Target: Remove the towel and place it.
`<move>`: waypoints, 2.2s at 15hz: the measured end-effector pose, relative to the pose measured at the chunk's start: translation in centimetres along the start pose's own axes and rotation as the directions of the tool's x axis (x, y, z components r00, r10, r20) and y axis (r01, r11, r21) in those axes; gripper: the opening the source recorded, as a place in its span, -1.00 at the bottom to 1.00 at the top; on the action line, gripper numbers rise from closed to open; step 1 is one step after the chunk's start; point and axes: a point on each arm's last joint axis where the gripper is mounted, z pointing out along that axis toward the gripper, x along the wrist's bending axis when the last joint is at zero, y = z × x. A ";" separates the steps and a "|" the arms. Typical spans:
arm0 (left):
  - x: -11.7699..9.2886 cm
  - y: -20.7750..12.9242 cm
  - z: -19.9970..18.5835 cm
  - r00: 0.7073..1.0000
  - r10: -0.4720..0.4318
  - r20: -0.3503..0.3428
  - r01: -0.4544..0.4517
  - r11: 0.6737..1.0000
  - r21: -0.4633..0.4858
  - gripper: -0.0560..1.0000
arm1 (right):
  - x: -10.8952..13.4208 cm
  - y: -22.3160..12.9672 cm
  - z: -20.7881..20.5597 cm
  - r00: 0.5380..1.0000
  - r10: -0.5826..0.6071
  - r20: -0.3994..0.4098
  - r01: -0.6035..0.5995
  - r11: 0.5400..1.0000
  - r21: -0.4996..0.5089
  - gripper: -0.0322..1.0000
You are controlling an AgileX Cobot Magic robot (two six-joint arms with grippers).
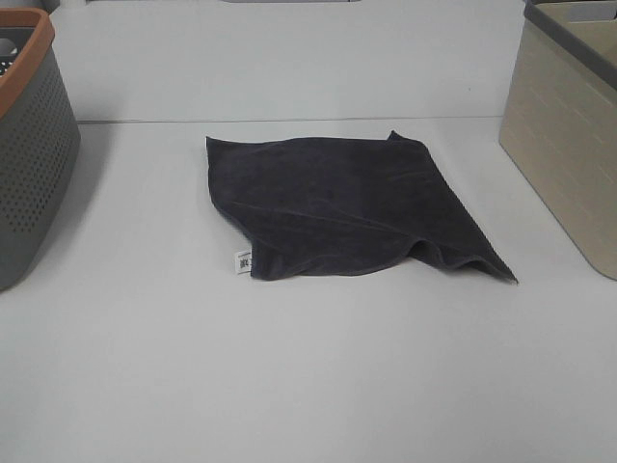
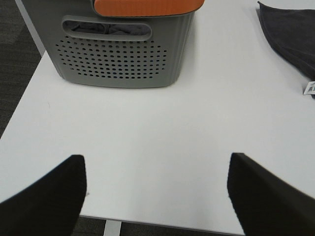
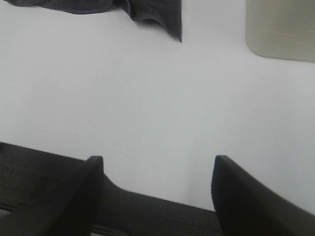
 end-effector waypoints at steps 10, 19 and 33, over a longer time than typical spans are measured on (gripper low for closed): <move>0.2 -0.2 0.4 0.999 0.030 -0.011 -0.031 0.991 -0.131 0.50 | 0.2 -4.2 -3.4 0.999 -0.040 -0.003 0.037 0.942 -0.333 0.29; 0.2 -0.4 0.6 0.999 0.035 -0.013 -0.037 0.991 -0.125 0.50 | 0.3 -4.8 -4.0 0.999 -0.039 -0.004 0.034 0.924 -0.380 0.29; 0.2 -0.4 0.6 0.999 0.032 -0.012 -0.034 0.992 -0.125 0.50 | 0.3 -4.8 -4.0 0.999 -0.030 -0.011 0.023 0.925 -0.380 0.29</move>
